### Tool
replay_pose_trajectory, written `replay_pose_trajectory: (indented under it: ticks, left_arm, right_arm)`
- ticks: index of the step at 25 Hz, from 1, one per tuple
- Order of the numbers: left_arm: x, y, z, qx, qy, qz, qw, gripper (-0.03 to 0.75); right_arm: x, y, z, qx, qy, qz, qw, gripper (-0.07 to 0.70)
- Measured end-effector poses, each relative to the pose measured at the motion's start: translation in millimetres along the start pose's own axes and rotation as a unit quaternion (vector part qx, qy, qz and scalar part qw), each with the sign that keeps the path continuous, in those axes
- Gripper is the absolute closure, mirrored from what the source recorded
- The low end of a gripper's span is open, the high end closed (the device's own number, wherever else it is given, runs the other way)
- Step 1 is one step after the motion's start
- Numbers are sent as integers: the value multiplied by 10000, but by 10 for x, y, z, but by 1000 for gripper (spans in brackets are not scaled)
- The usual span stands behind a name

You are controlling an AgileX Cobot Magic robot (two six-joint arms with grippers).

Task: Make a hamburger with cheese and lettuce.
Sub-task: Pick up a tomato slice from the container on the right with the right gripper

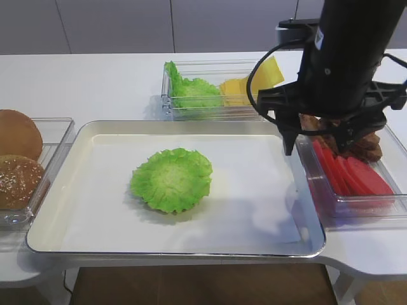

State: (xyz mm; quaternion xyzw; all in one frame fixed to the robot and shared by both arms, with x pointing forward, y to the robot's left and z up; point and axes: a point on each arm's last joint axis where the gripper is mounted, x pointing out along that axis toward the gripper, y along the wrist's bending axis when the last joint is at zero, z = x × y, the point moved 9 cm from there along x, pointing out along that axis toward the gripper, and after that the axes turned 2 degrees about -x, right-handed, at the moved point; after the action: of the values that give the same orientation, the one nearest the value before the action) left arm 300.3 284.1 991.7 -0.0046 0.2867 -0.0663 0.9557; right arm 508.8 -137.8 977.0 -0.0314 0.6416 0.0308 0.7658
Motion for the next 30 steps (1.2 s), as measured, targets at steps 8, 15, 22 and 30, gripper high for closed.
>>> replay_pose_trajectory:
  ticks: [8, 15, 22, 30]
  left_arm:
    - [0, 0, 0, 0, 0, 0, 10000, 433]
    - [0, 0, 0, 0, 0, 0, 10000, 433]
    - [0, 0, 0, 0, 0, 0, 10000, 433]
    - [0, 0, 0, 0, 0, 0, 10000, 433]
  right_arm:
    - [94, -21, 26, 18, 63, -159, 9999, 79]
    - [148, 9, 74, 43, 9, -132, 9999, 79]
    - [278, 28, 86, 21, 143, -207, 9997, 79]
    - [352, 37, 92, 7, 230, -263, 9994, 79]
